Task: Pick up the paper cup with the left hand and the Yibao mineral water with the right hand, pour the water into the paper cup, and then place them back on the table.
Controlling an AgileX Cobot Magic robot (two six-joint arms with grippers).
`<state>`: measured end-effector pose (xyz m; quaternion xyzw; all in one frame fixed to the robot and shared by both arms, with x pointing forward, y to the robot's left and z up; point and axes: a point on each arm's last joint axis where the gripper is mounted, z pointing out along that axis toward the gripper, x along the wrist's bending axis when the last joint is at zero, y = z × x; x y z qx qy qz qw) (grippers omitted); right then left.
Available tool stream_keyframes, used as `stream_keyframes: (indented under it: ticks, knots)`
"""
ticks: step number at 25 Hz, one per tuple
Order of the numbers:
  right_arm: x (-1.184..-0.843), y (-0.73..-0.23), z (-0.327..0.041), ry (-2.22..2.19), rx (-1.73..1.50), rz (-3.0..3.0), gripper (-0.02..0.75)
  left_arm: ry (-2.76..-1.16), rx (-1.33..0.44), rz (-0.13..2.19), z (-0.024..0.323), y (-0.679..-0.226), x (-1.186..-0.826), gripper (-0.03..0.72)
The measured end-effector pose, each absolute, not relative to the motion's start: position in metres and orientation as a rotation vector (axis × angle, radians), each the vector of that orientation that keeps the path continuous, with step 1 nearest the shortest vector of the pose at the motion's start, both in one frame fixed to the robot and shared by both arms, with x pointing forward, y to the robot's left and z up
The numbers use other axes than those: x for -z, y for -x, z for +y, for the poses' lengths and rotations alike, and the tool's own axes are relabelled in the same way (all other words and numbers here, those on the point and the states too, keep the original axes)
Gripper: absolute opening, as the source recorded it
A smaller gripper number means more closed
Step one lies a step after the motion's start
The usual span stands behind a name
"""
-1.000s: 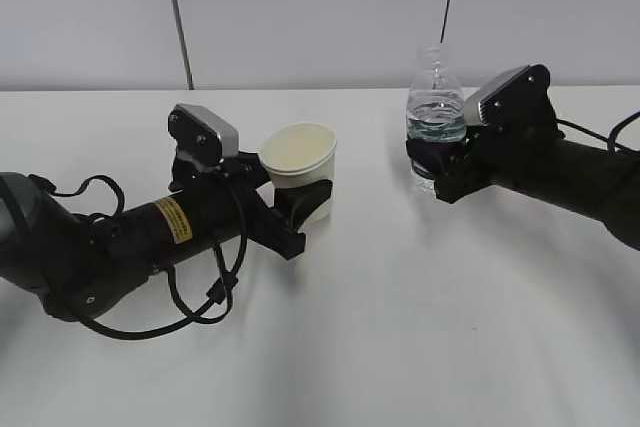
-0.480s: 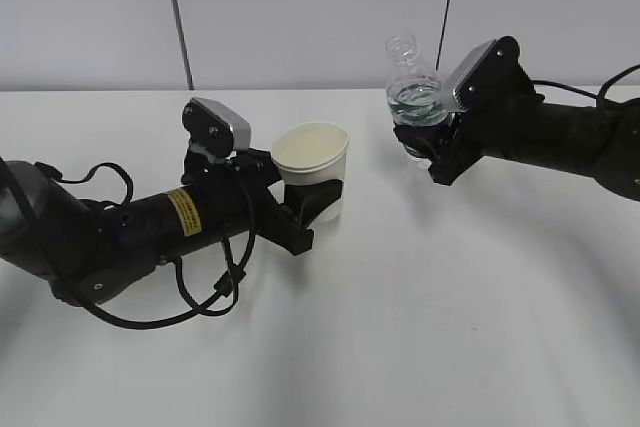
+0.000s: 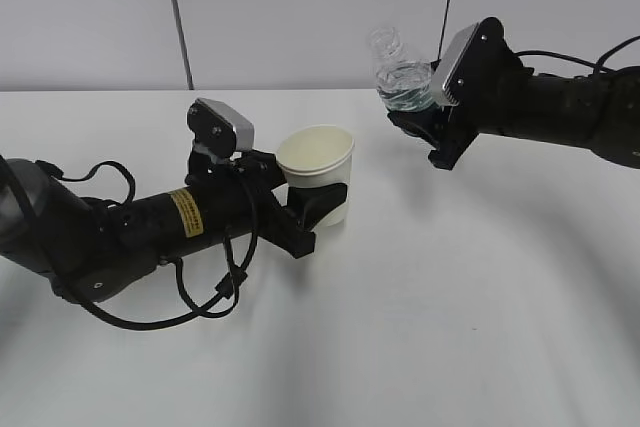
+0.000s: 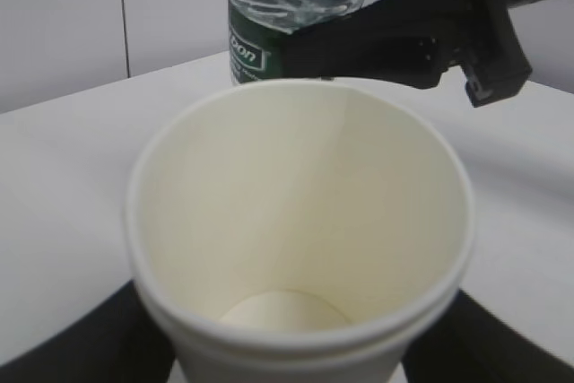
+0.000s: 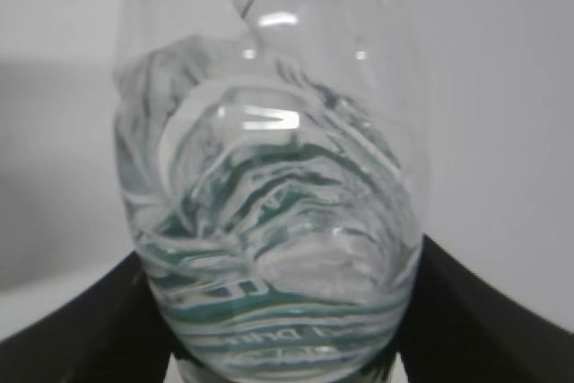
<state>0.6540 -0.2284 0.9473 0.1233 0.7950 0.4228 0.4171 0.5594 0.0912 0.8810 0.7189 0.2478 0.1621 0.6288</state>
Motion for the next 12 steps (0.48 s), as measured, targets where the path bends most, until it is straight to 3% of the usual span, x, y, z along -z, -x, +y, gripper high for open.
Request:
stream_keyframes:
  ticks: [12]
  knots:
    - [-0.9476,-0.6542,-0.2279,-0.162,-0.976,1.995,0.49,-1.633,-0.348,0.543,0.0861,-0.5642,-0.8872,0.433]
